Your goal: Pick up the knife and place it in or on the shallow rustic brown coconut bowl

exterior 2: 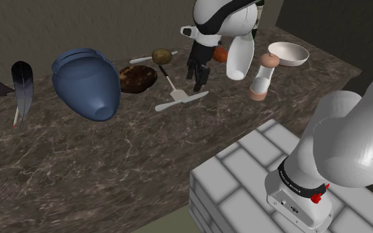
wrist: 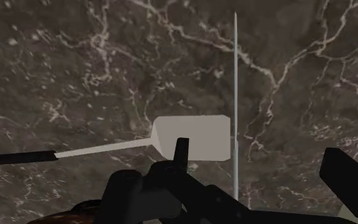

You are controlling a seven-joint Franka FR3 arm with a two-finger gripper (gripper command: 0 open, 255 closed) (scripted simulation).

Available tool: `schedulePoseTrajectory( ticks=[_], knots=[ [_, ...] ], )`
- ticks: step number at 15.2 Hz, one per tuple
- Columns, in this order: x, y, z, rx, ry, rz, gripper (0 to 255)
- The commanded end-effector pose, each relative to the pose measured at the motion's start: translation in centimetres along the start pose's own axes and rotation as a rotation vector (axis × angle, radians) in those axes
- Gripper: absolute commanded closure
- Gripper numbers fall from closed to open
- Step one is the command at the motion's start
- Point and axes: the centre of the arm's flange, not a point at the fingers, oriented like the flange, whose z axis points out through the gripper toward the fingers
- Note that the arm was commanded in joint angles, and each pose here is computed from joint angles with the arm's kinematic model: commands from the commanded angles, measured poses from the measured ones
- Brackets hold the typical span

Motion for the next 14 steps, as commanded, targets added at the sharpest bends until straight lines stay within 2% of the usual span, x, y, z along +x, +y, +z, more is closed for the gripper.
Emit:
schedulePoseTrajectory(
  ticks=[1, 8, 14],
  knots=[
    [1.3, 0.2, 1.9, 0.014, 0.020, -0.132, 0],
    [1.3, 0.1, 5.6, 0.014, 0.020, -0.132, 0],
    [1.3, 0.1, 5.9, 0.014, 0.020, -0.132, 0]
  ],
)
